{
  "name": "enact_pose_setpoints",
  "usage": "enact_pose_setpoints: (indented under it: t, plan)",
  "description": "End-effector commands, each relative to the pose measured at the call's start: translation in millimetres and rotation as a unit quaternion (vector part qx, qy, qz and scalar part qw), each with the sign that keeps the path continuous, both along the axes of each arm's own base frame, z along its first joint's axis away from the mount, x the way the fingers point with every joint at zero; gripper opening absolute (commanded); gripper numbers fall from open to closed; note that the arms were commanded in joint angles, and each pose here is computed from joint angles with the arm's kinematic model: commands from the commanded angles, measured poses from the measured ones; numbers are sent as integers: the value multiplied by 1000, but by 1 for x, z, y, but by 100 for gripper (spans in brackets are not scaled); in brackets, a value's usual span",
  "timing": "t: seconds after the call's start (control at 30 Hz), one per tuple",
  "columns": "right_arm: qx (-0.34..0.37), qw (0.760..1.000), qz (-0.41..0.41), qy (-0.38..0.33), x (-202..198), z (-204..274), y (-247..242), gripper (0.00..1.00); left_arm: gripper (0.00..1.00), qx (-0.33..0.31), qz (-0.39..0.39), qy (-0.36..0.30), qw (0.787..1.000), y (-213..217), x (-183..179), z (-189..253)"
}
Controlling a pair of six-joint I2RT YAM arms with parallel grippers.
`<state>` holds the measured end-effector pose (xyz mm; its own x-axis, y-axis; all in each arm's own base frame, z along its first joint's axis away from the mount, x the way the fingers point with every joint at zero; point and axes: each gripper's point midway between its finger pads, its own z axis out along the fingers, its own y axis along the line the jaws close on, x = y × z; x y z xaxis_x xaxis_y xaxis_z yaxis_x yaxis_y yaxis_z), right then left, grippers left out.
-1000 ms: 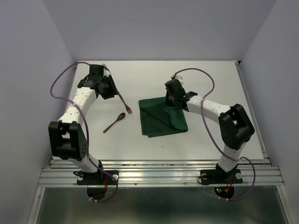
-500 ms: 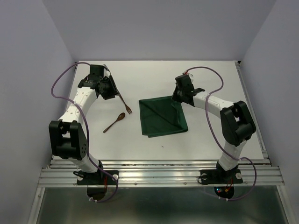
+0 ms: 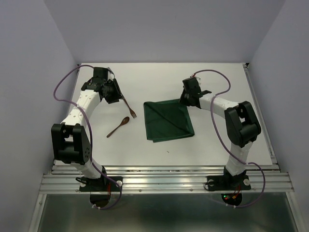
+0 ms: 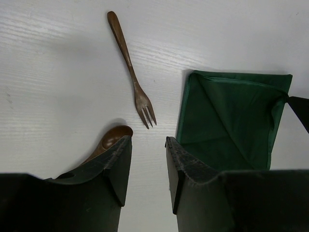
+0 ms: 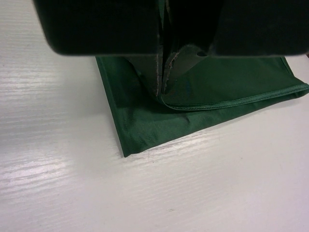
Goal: Fold the napkin into a case and place the utensils inside
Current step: Fold the top corner of the square-folded napkin at the center of the board.
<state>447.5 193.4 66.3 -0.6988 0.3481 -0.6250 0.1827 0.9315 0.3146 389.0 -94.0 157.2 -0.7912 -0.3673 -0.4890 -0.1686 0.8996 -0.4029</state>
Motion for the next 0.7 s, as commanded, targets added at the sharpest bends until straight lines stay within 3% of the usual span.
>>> enact_pose_setpoints:
  t: [0.0, 0.67]
  plan:
    - [11, 999, 6, -37, 21, 20, 8, 1, 45, -1, -11, -9, 1000, -4, 2, 4]
    - [-12, 999, 1, -53, 42, 20, 3, 1, 45, -2, -18, -5, 1000, -10, 2, -1]
